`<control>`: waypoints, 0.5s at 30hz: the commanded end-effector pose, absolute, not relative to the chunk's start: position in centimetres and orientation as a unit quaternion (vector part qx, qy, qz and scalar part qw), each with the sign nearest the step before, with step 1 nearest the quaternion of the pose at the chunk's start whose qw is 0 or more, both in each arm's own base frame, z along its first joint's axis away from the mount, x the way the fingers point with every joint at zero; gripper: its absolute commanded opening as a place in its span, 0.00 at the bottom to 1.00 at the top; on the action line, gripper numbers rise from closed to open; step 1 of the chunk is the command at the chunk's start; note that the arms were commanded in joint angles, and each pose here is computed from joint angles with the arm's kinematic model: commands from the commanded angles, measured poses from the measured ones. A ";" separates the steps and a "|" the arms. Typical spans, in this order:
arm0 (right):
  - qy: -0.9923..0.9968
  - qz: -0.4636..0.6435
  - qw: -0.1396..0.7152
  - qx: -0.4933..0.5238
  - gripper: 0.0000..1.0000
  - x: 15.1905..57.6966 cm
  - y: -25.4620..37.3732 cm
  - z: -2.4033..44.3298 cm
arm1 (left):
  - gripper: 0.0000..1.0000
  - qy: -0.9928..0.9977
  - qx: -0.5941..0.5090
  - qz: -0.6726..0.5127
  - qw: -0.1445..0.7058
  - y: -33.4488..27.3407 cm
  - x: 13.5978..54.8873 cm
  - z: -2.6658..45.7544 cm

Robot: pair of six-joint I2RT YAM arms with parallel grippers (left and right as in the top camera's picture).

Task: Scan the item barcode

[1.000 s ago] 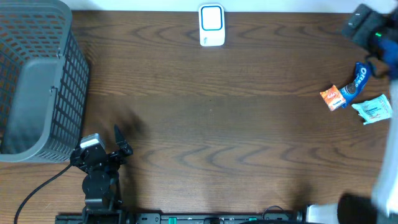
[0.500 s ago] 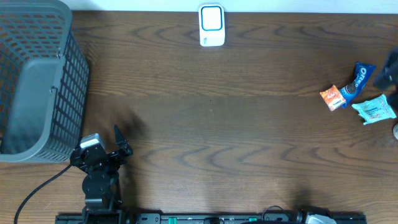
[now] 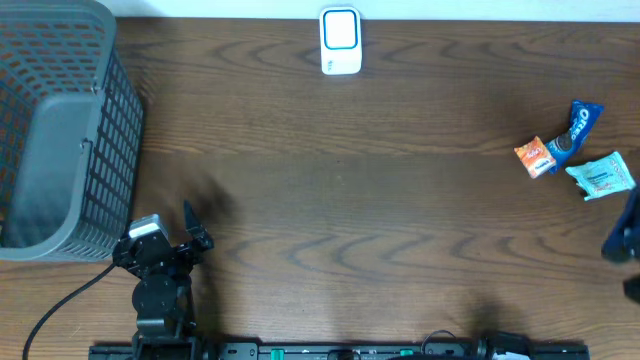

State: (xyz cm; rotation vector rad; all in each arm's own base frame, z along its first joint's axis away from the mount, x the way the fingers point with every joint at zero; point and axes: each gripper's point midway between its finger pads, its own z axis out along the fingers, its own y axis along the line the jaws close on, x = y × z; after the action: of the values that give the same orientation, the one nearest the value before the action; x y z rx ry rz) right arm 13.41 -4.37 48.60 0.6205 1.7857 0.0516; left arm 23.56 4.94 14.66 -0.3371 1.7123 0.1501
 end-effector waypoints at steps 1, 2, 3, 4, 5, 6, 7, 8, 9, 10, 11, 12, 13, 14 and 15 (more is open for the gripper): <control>0.740 0.011 0.614 0.273 0.99 10.6 -4.6 49.1 | 0.98 0.763 -0.145 0.072 0.626 5.0 23.5 13.1; 0.734 0.011 0.621 0.273 0.99 10.0 -4.5 49.1 | 0.98 0.763 -0.145 0.072 0.626 5.0 23.5 13.1; 0.728 0.013 0.629 0.272 0.99 9.4 -4.4 49.1 | 0.98 0.763 -0.145 0.072 0.626 5.0 23.5 13.1; 0.722 0.014 0.636 0.271 0.99 8.9 -4.3 49.0 | 0.98 0.763 -0.145 0.072 0.626 5.0 23.5 13.1; 0.716 0.015 0.644 0.269 0.99 8.4 -4.2 48.9 | 0.98 0.762 -0.145 0.072 0.626 5.0 23.5 13.1; 0.708 0.017 0.653 0.268 0.99 8.0 -4.2 48.7 | 0.98 0.762 -0.145 0.073 0.626 5.0 23.5 13.1; 0.702 0.018 0.660 0.267 0.99 7.7 -4.1 48.4 | 0.98 0.763 -0.145 0.072 0.626 5.0 23.5 13.1; 0.696 0.020 0.667 0.265 0.99 7.4 -4.0 48.1 | 0.98 0.763 -0.145 0.072 0.626 5.0 23.5 13.1; 0.690 0.022 0.674 0.263 0.99 7.2 -4.0 47.7 | 0.98 0.762 -0.145 0.072 0.626 5.0 23.5 13.1; 0.684 0.024 0.681 0.261 0.99 7.0 -3.9 47.3 | 0.98 0.763 -0.145 0.072 0.626 5.0 23.5 13.1; 0.678 0.028 0.688 0.257 0.99 6.9 -3.9 46.9 | 0.98 0.763 -0.145 0.072 0.626 5.0 23.5 13.1; 0.674 0.031 0.693 0.254 0.99 6.9 -3.8 46.4 | 0.98 0.763 -0.145 0.072 0.626 5.0 23.5 13.1; 0.668 0.035 0.700 0.250 0.99 6.9 -3.8 45.8 | 0.98 0.763 -0.145 0.072 0.626 5.0 23.5 13.1; 0.662 0.040 0.707 0.246 0.99 7.0 -3.7 45.2 | 0.98 0.763 -0.145 0.072 0.626 5.0 23.5 13.1; 0.657 0.045 0.713 0.242 0.99 7.2 -3.7 44.7 | 0.98 0.763 -0.145 0.072 0.626 5.0 23.5 13.1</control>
State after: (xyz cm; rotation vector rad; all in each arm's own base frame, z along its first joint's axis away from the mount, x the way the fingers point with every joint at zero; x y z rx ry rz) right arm 6.64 -3.69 46.92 0.5537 1.4578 0.0768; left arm 23.56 4.94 14.67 -0.3371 1.7119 0.1501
